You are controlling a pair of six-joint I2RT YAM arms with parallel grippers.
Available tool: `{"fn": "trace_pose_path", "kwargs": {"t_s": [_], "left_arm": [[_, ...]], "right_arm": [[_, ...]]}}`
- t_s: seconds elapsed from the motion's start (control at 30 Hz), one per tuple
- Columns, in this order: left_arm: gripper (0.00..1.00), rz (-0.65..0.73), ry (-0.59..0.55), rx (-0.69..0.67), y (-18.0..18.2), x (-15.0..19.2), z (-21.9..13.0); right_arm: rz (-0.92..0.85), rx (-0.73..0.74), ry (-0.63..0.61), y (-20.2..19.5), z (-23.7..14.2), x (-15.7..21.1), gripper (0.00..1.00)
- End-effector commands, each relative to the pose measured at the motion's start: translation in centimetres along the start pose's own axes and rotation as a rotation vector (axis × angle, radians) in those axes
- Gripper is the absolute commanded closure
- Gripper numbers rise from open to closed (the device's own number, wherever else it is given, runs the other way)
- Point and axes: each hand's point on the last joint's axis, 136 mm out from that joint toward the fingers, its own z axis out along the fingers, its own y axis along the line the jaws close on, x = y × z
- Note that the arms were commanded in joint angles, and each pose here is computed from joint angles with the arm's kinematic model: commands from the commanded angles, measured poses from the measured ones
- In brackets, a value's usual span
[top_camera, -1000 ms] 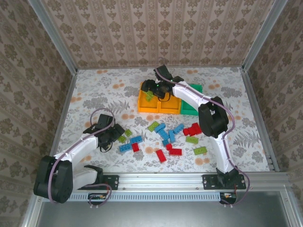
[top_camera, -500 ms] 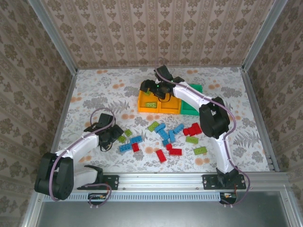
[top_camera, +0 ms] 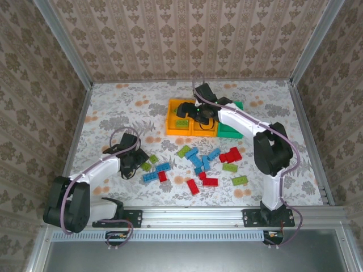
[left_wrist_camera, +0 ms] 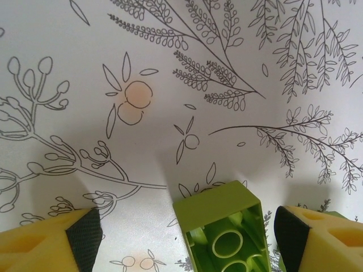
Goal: Sort the legos into containers by color
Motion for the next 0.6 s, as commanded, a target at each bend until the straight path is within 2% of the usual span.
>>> {"fn": "trace_pose_path", "kwargs": {"t_s": [0.0,0.23,0.57], "left_arm": [[0.18,-0.022,0.020,0.128,-3.5,0.3,0.2],[0.21,-0.016,0.012,0.129,-4.3,0.4,-0.1],[0.26,-0.019,0.042,0.109,-4.8,1.0,1.0]], "right_arm": [[-0.057,0.032,-0.071,-0.3,-3.3,-0.8,0.09],[-0.102,0.193,-0.136,-5.5,-7.1,0.4,0.05],[0.065,0.327,-0.174,-15.4,-11.8,3.2,0.04]]}}
